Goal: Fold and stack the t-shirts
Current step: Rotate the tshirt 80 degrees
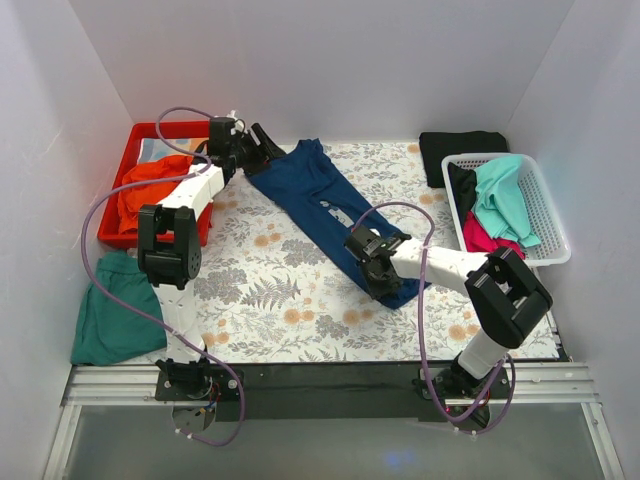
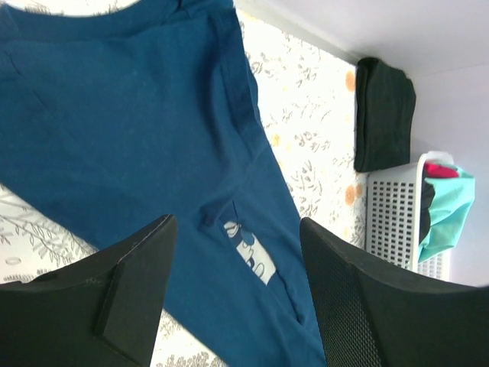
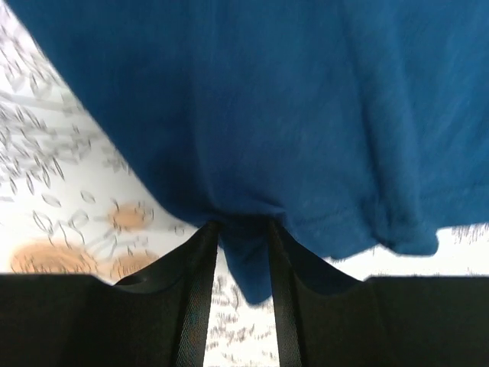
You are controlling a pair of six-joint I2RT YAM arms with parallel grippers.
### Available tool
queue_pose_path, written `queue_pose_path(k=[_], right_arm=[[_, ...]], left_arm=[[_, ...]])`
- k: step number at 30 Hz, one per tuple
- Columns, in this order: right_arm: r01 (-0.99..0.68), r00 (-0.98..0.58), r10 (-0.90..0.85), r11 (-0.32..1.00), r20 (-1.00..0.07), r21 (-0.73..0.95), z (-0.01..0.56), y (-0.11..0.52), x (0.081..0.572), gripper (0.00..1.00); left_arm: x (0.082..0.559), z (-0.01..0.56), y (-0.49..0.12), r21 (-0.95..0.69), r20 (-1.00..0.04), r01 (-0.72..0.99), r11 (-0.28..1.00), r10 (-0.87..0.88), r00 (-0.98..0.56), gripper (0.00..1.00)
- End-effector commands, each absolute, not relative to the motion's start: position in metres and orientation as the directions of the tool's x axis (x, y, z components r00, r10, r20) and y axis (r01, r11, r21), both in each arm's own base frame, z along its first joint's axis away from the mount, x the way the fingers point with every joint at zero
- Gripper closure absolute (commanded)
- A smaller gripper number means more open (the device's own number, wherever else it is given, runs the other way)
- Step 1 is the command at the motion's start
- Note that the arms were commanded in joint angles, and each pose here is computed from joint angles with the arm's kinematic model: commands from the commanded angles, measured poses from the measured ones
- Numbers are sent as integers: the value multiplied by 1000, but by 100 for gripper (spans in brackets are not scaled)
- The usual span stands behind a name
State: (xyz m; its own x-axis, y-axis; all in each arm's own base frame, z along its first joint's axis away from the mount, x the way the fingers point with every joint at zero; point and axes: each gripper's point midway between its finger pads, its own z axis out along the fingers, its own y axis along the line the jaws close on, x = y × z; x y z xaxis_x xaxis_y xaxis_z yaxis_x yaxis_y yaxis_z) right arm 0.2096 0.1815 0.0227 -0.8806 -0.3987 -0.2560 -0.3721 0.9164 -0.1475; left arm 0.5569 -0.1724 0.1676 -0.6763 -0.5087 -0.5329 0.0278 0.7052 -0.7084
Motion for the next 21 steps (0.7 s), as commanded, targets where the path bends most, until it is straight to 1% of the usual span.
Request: queue_pose_path(k=[1,2,3,5,7,9,12,17,21], right_arm=[[-349,-858,-344,935,-382,-59,26,191,240,60],[-347,-866,-338,937,-369,-44,19,188,237,60],[-343,-866,-326,939,-380,-24,18,190,239,60],[-357,-878,-330,934,-348,17,12,194,230,60],[-373,-889,-330,924,-318,85,5,199,216,61],[-390,-892,-344,914,-293,113,0,199,199,62],[-437,-879,-383,885,-283,159,5,208,173,62],[-490,-861,-442,852,-252,183,10,217,123,62],[-516,-850,-466,829,-244,214,22,223,101,61]], left_arm=[[536,193,-178,-685,-567,62,726,-477,-671,36],[534,193,-179,-684,-566,66,726,-472,-675,36],[532,192,-182,-687,-560,72,723,-464,-686,36],[527,193,-185,-677,-564,87,731,-439,-700,36],[525,192,-183,-657,-581,88,749,-427,-693,36],[523,192,-182,-653,-583,88,752,-426,-692,36],[520,192,-182,-645,-591,96,758,-415,-692,36],[530,195,-178,-623,-609,90,777,-410,-679,36],[544,191,-179,-620,-599,71,782,-412,-687,36]])
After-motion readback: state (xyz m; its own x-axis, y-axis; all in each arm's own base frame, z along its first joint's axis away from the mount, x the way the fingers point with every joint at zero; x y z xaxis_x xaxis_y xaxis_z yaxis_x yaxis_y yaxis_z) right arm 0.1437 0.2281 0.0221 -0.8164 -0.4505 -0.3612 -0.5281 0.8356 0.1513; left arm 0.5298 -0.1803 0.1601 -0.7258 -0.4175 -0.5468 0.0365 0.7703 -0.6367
